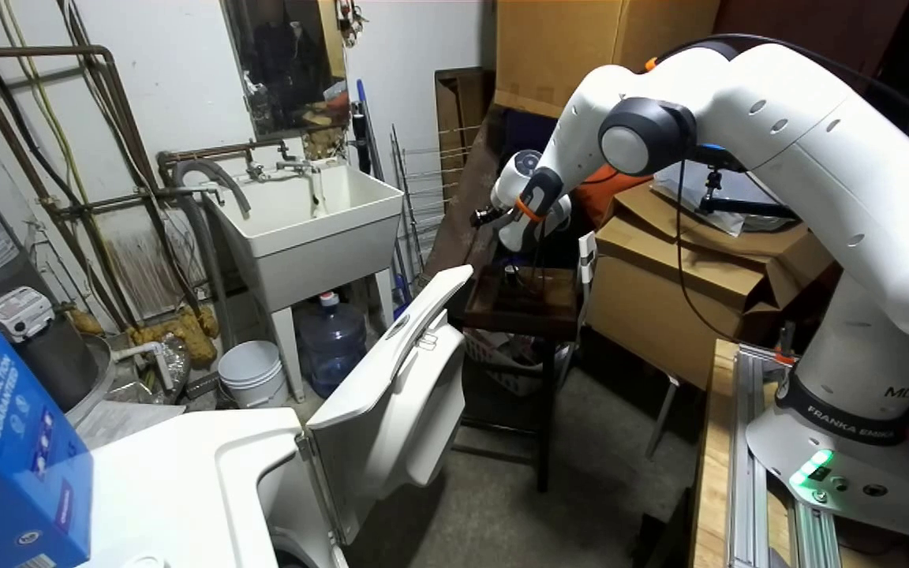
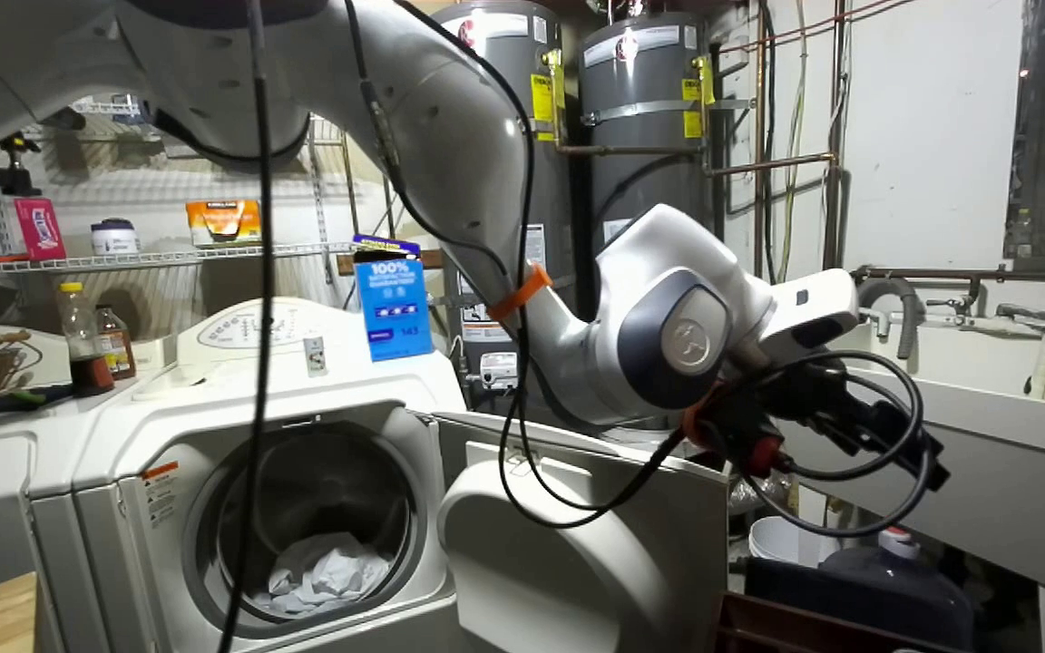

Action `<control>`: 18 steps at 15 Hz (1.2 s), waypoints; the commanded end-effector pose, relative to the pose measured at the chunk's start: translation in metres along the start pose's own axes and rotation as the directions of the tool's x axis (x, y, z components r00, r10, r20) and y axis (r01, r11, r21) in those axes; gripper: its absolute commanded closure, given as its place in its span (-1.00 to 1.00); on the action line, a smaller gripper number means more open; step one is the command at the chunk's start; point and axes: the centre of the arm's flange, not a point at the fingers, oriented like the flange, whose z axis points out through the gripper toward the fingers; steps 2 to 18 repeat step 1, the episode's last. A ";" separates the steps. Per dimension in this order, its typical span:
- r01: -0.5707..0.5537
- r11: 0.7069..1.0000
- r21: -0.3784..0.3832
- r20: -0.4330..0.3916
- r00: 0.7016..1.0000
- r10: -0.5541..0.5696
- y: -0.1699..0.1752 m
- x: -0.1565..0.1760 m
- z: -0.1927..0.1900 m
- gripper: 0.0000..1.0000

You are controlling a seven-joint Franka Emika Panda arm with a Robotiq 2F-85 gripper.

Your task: Put the black container on the table.

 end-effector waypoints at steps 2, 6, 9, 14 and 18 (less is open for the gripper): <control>0.026 0.999 0.030 -0.048 0.999 -0.025 0.000 -0.003 -0.011 -1.00; 0.026 0.999 0.030 -0.048 0.999 -0.025 0.000 -0.003 -0.011 -1.00; 0.026 0.999 0.030 -0.048 0.999 -0.025 0.000 -0.003 -0.011 -1.00; 0.026 0.999 0.030 -0.048 0.999 -0.025 0.000 -0.003 -0.011 -1.00; 0.026 0.999 0.030 -0.048 0.999 -0.025 0.000 -0.003 -0.011 -1.00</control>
